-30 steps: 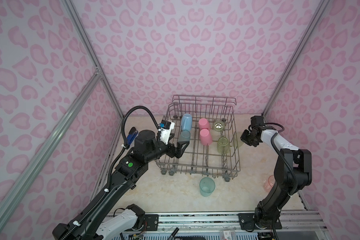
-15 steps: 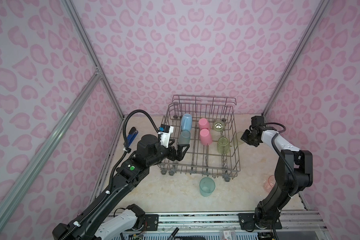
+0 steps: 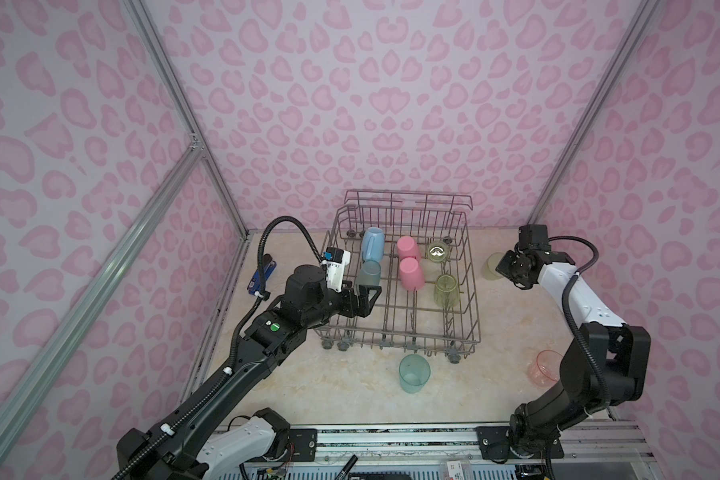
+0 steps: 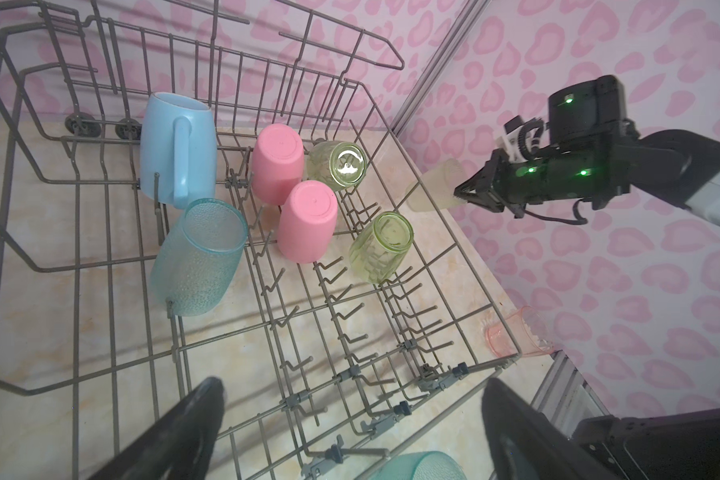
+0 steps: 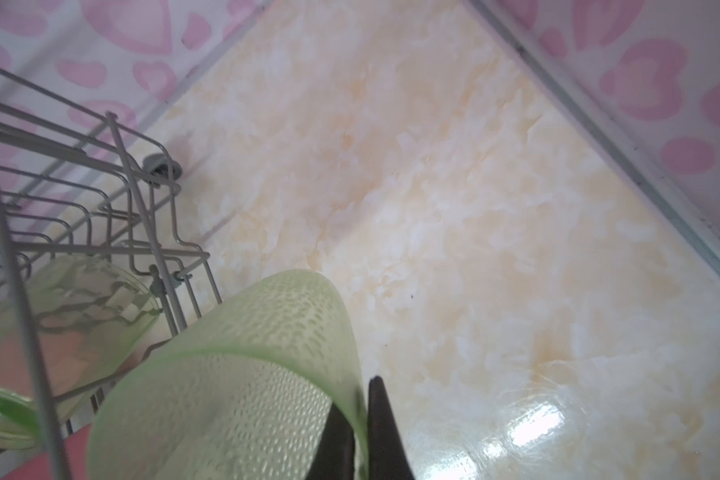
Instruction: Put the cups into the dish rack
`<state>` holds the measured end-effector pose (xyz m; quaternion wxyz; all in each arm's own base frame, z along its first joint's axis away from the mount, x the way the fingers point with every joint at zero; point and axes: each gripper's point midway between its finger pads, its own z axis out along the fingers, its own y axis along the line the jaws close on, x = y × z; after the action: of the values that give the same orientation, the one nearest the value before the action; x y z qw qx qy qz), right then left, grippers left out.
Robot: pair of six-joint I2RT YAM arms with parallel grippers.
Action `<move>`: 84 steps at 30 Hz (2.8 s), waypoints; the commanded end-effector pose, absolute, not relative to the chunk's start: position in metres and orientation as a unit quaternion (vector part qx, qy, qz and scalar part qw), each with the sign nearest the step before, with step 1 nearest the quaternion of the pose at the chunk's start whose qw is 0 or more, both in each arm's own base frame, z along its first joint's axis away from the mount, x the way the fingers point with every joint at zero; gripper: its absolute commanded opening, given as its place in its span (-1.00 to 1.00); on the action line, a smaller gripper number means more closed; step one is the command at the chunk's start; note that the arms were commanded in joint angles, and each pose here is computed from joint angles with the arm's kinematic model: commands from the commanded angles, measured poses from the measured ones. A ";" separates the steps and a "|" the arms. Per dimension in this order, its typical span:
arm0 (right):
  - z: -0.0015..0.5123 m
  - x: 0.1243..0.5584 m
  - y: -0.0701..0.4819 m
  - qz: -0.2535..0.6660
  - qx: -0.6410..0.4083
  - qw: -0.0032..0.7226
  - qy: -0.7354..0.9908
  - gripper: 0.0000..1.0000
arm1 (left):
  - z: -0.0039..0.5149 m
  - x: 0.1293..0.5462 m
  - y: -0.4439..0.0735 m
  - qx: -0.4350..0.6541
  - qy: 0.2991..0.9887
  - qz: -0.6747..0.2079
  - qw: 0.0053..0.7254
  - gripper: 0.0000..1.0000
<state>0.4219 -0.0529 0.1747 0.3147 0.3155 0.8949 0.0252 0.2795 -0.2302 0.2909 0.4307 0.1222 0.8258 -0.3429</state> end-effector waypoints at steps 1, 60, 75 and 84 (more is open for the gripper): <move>0.189 0.418 -0.056 0.022 0.321 0.334 0.886 -1.00 | 0.295 0.283 -0.232 0.106 0.826 -0.352 0.427 0.97; 0.367 0.393 0.272 0.503 -0.018 0.522 0.688 -1.00 | 0.384 0.399 -0.281 -0.254 0.674 -0.660 0.213 0.81; 0.358 0.388 0.286 0.481 -0.038 0.520 0.705 -1.00 | 0.381 0.405 -0.276 -0.262 0.661 -0.668 0.220 0.44; 0.353 0.389 0.285 0.470 -0.039 0.521 0.711 -0.93 | 0.376 0.406 -0.274 -0.266 0.661 -0.666 0.223 0.20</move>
<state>0.3885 0.2855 0.3523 0.5126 -0.0324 0.7127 0.4778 0.4051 -0.2751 0.3656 0.2023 -0.2827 0.6718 -0.6541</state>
